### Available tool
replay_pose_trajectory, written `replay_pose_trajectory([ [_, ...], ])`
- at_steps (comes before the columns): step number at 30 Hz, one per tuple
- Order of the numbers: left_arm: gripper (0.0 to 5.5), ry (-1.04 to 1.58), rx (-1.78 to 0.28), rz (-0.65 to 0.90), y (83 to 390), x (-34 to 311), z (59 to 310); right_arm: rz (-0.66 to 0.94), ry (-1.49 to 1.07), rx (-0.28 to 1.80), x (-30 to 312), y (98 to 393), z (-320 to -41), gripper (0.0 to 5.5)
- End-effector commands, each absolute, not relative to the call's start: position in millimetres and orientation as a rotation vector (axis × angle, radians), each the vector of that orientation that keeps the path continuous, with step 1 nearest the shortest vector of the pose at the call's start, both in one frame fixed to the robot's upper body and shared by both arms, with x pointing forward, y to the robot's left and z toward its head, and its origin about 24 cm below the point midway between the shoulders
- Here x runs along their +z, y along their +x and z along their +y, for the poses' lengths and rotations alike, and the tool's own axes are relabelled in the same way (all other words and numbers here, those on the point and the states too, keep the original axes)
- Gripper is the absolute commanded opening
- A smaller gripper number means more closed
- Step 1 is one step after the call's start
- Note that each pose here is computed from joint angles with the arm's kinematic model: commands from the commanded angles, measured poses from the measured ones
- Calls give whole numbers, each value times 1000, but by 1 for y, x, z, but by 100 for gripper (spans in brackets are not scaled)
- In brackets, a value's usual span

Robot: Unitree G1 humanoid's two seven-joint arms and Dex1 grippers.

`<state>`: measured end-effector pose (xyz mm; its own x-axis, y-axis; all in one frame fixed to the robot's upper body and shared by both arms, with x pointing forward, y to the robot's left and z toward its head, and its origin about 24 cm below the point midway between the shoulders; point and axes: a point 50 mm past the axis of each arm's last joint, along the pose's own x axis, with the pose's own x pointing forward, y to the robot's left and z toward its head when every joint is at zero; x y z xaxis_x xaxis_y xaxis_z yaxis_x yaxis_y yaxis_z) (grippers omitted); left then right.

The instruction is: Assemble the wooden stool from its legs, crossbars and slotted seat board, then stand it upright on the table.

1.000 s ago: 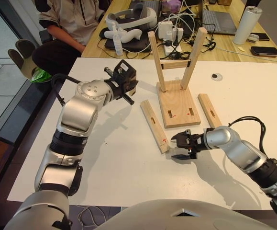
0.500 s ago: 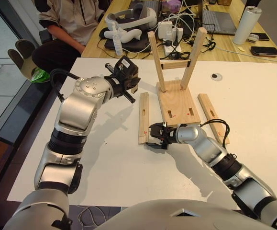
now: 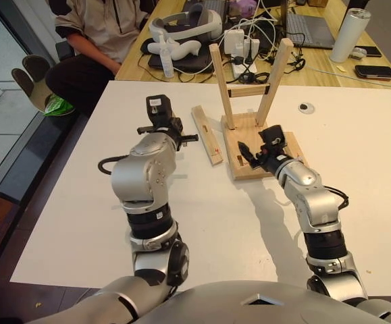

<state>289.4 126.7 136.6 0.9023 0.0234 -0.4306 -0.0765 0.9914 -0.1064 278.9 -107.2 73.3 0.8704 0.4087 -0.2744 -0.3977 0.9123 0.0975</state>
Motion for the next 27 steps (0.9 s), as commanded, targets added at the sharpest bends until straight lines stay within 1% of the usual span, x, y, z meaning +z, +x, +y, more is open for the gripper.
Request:
replay_pose_trajectory([
  [1,40,-129,112,406,297,138,130,328,75,421,73,275,-109,366],
  [3,40,-160,115,355,309,142,126,338,69,433,73,274,-107,366],
  [5,40,-225,106,318,323,144,116,342,60,448,73,274,-105,366],
  [8,40,-304,85,277,341,139,104,329,53,471,78,278,-101,366],
  [10,40,-299,83,267,352,129,98,323,48,477,80,280,-101,366],
  [12,40,-320,86,292,360,114,93,318,41,483,82,282,-102,366],
  [14,40,-355,80,295,366,106,88,318,38,483,83,283,-102,366],
  [18,40,-447,12,189,381,126,72,327,31,484,82,281,-104,366],
  [20,40,-468,-27,149,384,134,64,331,27,486,81,281,-105,366],
  [22,40,-470,-76,151,382,131,55,333,23,486,81,281,-105,366],
  [24,40,-460,-96,188,378,121,49,334,19,481,81,282,-106,366],
  [27,40,-434,-59,257,373,101,50,333,14,473,82,284,-109,366],
])
